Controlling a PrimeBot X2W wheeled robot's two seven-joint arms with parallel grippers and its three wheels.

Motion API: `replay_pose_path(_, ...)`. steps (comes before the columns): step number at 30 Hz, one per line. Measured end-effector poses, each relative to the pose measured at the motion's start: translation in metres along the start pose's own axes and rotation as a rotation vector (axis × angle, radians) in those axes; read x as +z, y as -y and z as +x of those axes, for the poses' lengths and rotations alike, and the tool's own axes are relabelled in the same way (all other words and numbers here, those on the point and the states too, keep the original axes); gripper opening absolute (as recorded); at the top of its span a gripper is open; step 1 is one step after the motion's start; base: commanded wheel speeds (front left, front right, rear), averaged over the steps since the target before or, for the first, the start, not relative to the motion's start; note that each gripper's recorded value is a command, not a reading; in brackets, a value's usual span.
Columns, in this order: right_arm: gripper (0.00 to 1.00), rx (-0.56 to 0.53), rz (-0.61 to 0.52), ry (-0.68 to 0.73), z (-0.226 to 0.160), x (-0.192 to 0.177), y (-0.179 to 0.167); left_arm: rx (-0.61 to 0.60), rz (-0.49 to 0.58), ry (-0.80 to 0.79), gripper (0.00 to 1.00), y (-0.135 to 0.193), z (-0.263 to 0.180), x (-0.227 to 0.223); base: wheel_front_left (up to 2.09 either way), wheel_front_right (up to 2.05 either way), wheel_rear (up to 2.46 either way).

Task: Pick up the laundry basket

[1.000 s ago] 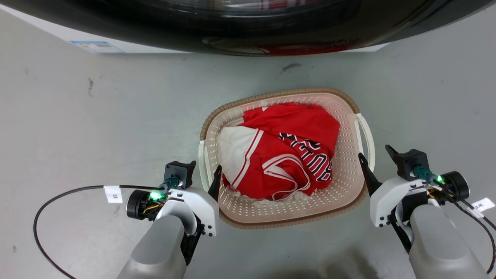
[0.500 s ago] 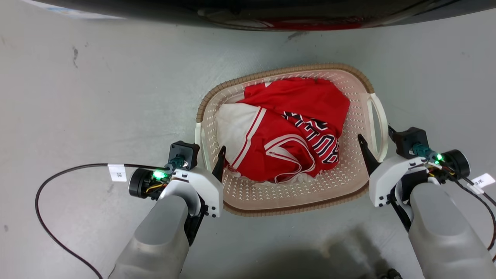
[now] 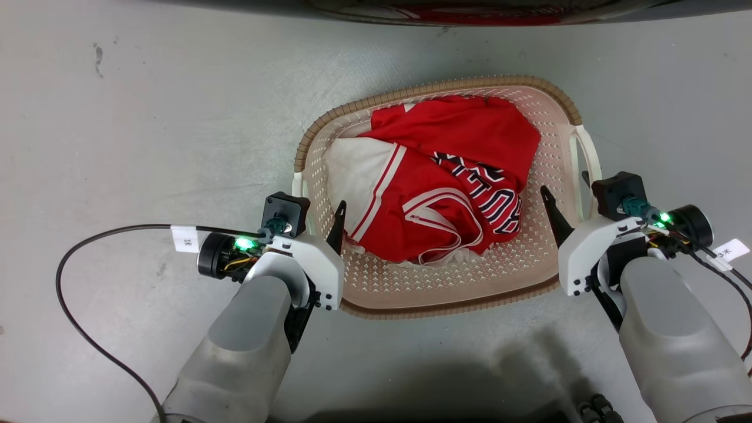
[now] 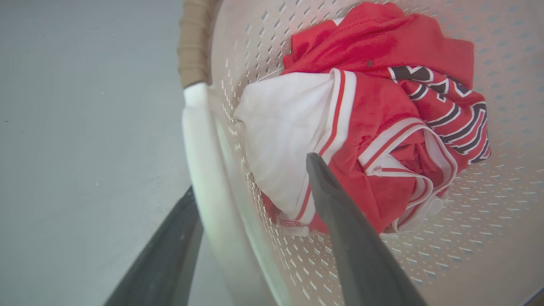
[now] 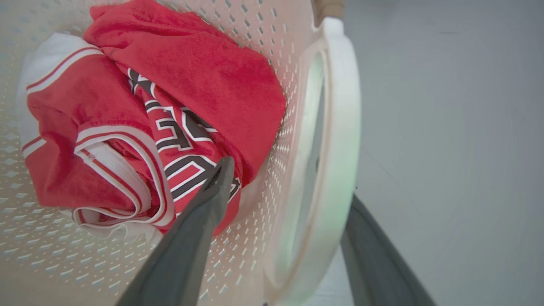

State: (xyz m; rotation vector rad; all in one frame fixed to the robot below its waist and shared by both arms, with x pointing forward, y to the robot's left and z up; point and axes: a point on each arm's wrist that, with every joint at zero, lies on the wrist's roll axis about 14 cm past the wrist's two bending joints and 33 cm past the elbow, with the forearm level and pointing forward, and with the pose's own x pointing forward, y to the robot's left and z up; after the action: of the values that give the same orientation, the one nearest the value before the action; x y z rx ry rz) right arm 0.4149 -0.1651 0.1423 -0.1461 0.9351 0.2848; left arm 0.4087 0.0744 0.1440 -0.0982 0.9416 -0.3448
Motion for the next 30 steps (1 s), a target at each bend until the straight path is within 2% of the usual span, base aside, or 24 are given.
replay_pose_path(3, 1.0, 0.006, -0.002, -0.014, 0.002, -0.004, -0.002, 0.0, 0.011, -0.006, 1.0, 0.0, 0.002, -0.001, 0.0, 0.0, 0.0)
replay_pose_path(4, 0.59, 0.01, -0.004, -0.019, 0.002, -0.005, -0.003, -0.003, 0.014, -0.007, 1.0, 0.001, 0.003, -0.001, 0.0, 0.0, 0.0)
replay_pose_path(5, 0.0, 0.01, -0.003, -0.017, 0.003, -0.004, -0.003, -0.006, 0.014, -0.008, 0.47, 0.001, 0.003, -0.001, 0.0, 0.0, 0.0)
replay_pose_path(6, 0.0, 0.011, -0.003, -0.017, 0.003, -0.004, -0.003, -0.01, 0.018, -0.011, 0.19, 0.002, 0.003, -0.002, 0.0, 0.0, 0.0)
replay_pose_path(7, 0.0, 0.011, -0.004, -0.019, 0.004, -0.005, -0.003, -0.011, 0.021, -0.012, 0.0, 0.002, 0.004, -0.002, 0.0, 0.0, 0.0)
replay_pose_path(17, 0.0, 0.009, -0.01, -0.018, -0.007, 0.001, -0.003, 0.004, 0.03, 0.001, 0.0, -0.001, -0.005, 0.009, 0.0, 0.0, 0.0)
replay_pose_path(30, 0.0, 0.032, -0.048, -0.004, -0.056, 0.016, -0.02, 0.015, 0.003, -0.037, 0.0, 0.005, -0.059, 0.016, 0.0, 0.0, 0.0)
